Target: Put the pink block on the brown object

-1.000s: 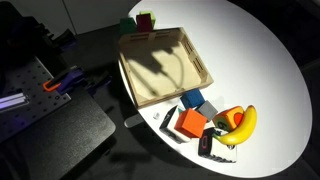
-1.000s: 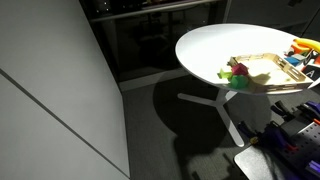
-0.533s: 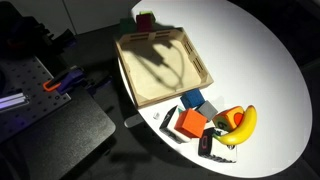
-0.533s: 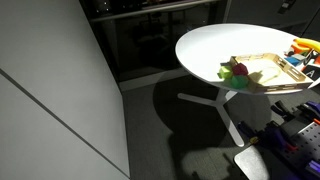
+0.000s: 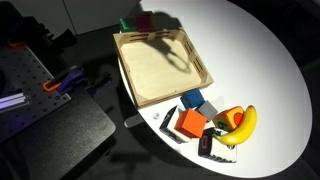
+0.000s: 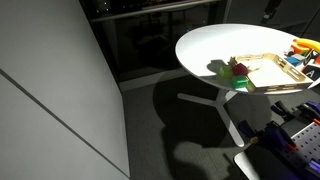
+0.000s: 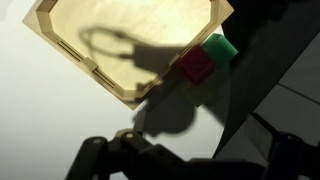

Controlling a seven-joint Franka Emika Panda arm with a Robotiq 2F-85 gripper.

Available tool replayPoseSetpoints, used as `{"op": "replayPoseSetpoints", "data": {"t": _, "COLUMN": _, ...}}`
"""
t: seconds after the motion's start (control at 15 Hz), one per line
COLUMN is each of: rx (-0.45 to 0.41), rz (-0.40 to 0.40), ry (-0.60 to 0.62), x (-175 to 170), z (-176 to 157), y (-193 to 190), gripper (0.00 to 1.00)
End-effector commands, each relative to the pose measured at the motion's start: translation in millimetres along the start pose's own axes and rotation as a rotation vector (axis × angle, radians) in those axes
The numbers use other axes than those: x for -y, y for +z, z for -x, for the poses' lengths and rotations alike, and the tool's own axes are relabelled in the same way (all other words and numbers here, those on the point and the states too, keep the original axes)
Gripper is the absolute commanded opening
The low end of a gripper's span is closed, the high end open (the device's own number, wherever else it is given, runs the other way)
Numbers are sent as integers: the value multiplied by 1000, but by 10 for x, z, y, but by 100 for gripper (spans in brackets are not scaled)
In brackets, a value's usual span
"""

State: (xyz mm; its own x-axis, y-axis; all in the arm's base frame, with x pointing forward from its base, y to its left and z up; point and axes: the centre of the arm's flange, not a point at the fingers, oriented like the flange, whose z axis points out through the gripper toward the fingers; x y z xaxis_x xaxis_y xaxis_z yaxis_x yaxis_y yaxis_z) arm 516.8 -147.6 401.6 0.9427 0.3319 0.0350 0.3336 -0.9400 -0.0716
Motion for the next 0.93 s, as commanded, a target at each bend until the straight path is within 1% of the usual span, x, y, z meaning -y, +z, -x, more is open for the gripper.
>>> {"op": "replayPoseSetpoints", "data": {"t": 0.0, "rx": 46, "rz": -3, "ry": -62, "x": -104, "z": -385, "y": 160, "gripper": 100}}
{"op": "replayPoseSetpoints", "data": {"t": 0.2, "rx": 90, "rz": 7, "ry": -142, "x": -43, "z": -568, "y": 404, "gripper": 100}}
{"op": "replayPoseSetpoints", "data": {"t": 0.4, "rx": 142, "rz": 40, "ry": -202, "x": -10, "z": -650, "y": 591, "gripper": 100}}
{"op": "replayPoseSetpoints", "data": {"t": 0.53, "rx": 170, "rz": 53, "ry": -216, "x": -23, "z": -658, "y": 653, "gripper": 100}}
{"op": "replayPoseSetpoints", "data": {"t": 0.6, "rx": 152, "rz": 40, "ry": -183, "x": 77, "z": -588, "y": 693, "gripper": 100}}
{"op": "replayPoseSetpoints", "data": {"t": 0.87, "rx": 162, "rz": 47, "ry": -189, "x": 42, "z": -607, "y": 723, "gripper": 100}}
